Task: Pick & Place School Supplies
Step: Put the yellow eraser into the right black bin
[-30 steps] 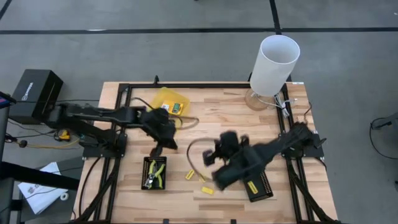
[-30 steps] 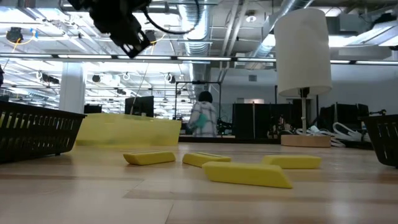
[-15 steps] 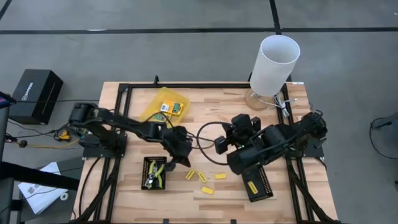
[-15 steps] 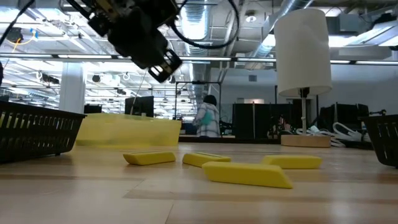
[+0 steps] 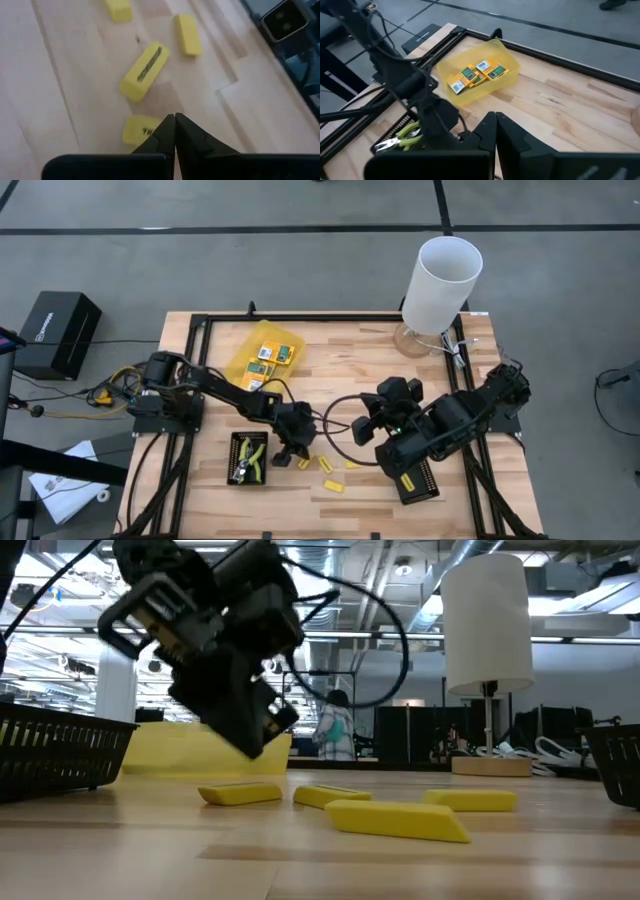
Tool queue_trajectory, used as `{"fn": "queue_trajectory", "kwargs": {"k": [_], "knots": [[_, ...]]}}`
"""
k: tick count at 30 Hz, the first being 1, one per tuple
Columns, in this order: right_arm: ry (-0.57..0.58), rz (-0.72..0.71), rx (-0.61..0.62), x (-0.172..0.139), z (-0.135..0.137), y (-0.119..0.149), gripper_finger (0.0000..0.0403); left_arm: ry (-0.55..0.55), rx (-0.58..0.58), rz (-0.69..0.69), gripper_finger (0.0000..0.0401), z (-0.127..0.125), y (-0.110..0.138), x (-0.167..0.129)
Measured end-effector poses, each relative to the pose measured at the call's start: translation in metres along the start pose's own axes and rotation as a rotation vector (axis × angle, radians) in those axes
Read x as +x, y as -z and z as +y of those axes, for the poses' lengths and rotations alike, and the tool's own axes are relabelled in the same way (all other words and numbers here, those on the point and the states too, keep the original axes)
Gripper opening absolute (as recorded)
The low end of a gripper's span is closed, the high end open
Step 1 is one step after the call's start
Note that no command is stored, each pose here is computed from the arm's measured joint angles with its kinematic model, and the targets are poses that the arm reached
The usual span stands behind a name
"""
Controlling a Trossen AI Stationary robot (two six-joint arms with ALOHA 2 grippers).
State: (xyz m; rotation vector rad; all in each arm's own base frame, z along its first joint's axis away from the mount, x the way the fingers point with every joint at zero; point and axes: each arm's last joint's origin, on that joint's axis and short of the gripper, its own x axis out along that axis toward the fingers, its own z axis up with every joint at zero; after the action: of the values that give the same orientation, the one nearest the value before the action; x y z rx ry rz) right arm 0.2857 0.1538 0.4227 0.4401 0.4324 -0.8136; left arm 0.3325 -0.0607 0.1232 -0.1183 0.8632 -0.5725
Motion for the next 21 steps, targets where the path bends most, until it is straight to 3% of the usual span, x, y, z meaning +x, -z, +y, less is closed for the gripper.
{"fn": "queue_trajectory", "kwargs": {"k": [8,21], "knots": [[-0.021,-0.01,0.009,-0.008,0.001,0.005,0.0,-0.016,-0.053,0.049,0.0,0.008,0.035,0.0],[-0.017,-0.015,0.003,-0.007,0.001,0.004,0.0,-0.005,-0.098,0.013,0.0,0.007,0.044,-0.003]]}}
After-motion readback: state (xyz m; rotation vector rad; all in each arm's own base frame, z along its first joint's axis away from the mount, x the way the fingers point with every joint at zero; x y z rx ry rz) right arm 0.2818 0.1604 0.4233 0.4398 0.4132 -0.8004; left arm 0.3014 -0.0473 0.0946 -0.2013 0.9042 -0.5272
